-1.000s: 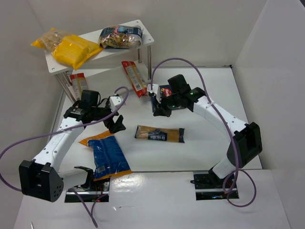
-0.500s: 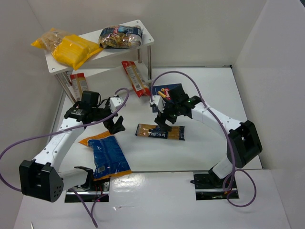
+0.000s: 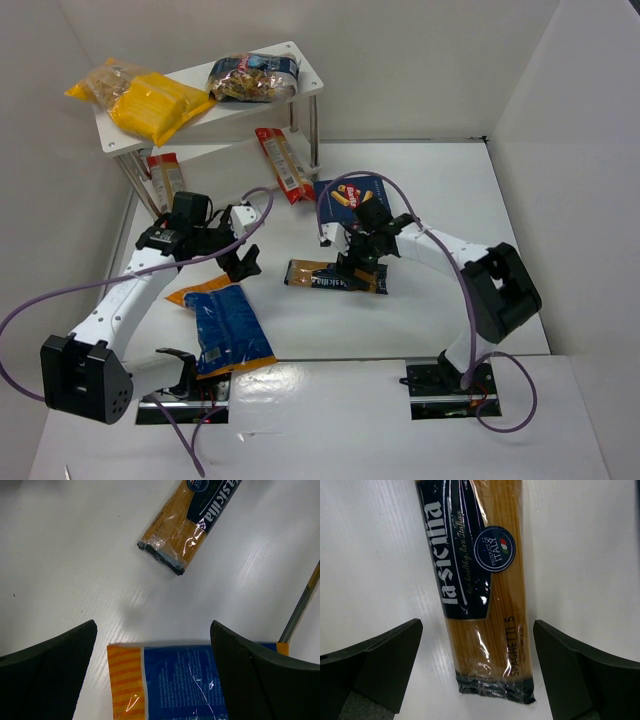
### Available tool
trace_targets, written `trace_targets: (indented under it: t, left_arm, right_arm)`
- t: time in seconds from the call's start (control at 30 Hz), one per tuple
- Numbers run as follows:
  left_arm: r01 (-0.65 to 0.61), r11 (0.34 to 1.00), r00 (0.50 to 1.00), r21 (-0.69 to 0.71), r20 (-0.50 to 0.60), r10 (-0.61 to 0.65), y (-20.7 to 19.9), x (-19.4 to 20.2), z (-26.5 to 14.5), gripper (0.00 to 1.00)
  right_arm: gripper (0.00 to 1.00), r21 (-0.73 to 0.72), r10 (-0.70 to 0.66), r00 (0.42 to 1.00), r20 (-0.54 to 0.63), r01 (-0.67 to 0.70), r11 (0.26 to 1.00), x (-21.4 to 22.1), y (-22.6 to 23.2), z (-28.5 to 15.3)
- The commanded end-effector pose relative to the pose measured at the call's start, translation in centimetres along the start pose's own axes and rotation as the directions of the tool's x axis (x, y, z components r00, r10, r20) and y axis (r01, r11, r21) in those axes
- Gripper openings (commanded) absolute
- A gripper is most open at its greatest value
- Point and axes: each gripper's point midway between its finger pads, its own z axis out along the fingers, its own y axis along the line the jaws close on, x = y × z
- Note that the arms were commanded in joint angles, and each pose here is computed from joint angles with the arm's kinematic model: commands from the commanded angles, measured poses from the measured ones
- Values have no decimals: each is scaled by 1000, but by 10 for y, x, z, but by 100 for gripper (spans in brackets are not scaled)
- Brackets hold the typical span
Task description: Place and organize the pasta boxes and bags onto the shelf
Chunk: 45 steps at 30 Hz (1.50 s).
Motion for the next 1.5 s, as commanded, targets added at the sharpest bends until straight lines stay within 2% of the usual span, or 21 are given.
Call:
trace_targets:
  t: [0.0, 0.37, 0.57, 1.03, 1.2, 1.47]
  left_arm:
    - [-50, 999, 998, -14, 32, 50, 2, -9, -2, 99]
    - [-44, 999, 999, -17, 21, 45, 2, -4, -1, 99]
    - [-44, 999, 999, -25, 15, 45, 3, -3, -1, 99]
    - [-34, 999, 999, -16, 4, 34, 4, 0, 2, 99]
    - [-39, 999, 999, -20, 10, 39, 4, -2, 1, 99]
    - [-35, 999, 999, -24, 16, 35, 3, -3, -1, 99]
  right_arm:
    - [100, -22, -9, 1000, 28, 9, 1000, 0, -14, 11]
    - [100, -58, -3, 1000, -18, 2, 998, 13, -23, 33]
    - [100, -71, 17, 997, -82, -23, 997, 27, -20, 36]
    - [100, -114, -59, 971, -230, 33, 993, 41, 11, 38]
    - [100, -118, -29, 960, -278, -4, 993, 51, 16, 43]
    - [100, -89, 133, 954, -269, -163, 983, 52, 29, 46]
